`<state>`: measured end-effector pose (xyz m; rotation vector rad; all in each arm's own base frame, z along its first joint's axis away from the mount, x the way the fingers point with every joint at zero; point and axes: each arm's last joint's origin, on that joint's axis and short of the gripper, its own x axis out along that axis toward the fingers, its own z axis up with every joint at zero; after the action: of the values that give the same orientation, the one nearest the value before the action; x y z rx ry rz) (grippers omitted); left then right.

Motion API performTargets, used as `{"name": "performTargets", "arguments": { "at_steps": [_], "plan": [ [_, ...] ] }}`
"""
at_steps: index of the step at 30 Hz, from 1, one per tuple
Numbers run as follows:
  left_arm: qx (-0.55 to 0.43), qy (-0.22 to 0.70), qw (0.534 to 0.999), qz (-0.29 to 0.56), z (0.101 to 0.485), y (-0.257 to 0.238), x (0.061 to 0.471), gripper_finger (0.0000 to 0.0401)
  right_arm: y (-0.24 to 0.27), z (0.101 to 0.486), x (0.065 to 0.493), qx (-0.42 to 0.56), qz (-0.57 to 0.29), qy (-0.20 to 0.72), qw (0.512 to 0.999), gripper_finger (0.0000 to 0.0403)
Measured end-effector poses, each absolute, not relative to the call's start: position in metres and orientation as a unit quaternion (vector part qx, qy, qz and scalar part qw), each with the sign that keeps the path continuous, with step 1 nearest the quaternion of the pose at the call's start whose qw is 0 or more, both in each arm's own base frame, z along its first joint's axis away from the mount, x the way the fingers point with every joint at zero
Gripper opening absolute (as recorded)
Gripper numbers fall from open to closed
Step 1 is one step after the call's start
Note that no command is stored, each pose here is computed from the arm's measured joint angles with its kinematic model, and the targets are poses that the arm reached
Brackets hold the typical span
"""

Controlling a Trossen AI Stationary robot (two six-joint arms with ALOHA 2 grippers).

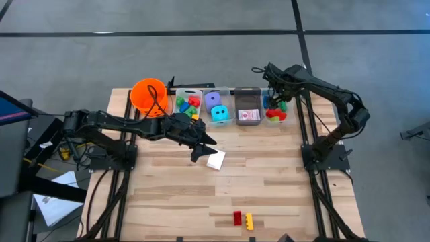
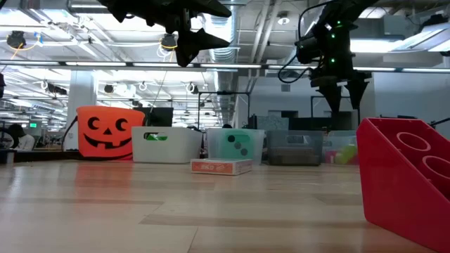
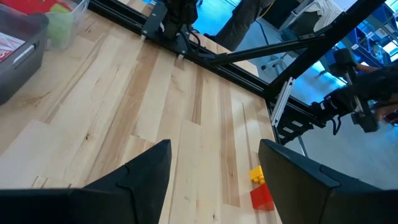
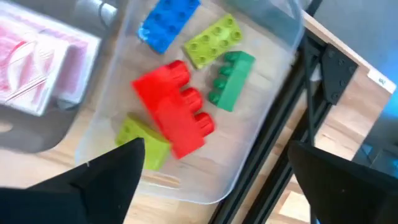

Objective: Pick & Place Toys
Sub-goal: Put the 3 stud red game piece into the white bin

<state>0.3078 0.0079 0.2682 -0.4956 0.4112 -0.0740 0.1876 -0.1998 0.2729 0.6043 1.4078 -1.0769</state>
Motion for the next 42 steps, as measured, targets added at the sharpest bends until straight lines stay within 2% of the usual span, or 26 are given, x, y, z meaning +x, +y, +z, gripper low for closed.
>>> {"name": "performTargets", "arguments": {
  "at_steps": [3, 9, 16, 20, 25, 29, 42],
  "plan": [
    [-0.243, 0.202, 0.948, -0.036, 0.268, 0.008, 0.308, 0.0236, -0.194, 0.273, 0.194, 0.248, -0.449, 0.611, 0.603, 0.0397],
    [-0.242, 0.200, 0.949, -0.037, 0.269, 0.008, 0.308, 0.0236, -0.170, 0.273, 0.220, 0.221, -0.402, 0.610, 0.646, 0.0392],
    [-0.242, 0.200, 0.949, -0.037, 0.268, 0.008, 0.308, 0.0236, -0.136, 0.274, 0.248, 0.123, -0.330, 0.625, 0.697, 0.0391],
    [-0.242, 0.201, 0.949, -0.037, 0.268, 0.008, 0.308, 0.0236, -0.134, 0.275, 0.248, 0.059, -0.327, 0.643, 0.690, 0.0390],
    [-0.242, 0.201, 0.949, -0.037, 0.268, 0.008, 0.308, 0.0236, -0.166, 0.271, 0.230, 0.125, -0.297, 0.638, 0.700, 0.0389],
    [-0.243, 0.201, 0.948, -0.037, 0.268, 0.008, 0.308, 0.0236, -0.185, 0.260, 0.209, 0.179, -0.297, 0.642, 0.683, 0.0389],
    [-0.270, 0.202, 0.941, -0.031, 0.268, 0.008, 0.308, 0.0236, -0.198, 0.217, 0.174, 0.160, -0.241, 0.699, 0.654, 0.0388]
  ]
}}
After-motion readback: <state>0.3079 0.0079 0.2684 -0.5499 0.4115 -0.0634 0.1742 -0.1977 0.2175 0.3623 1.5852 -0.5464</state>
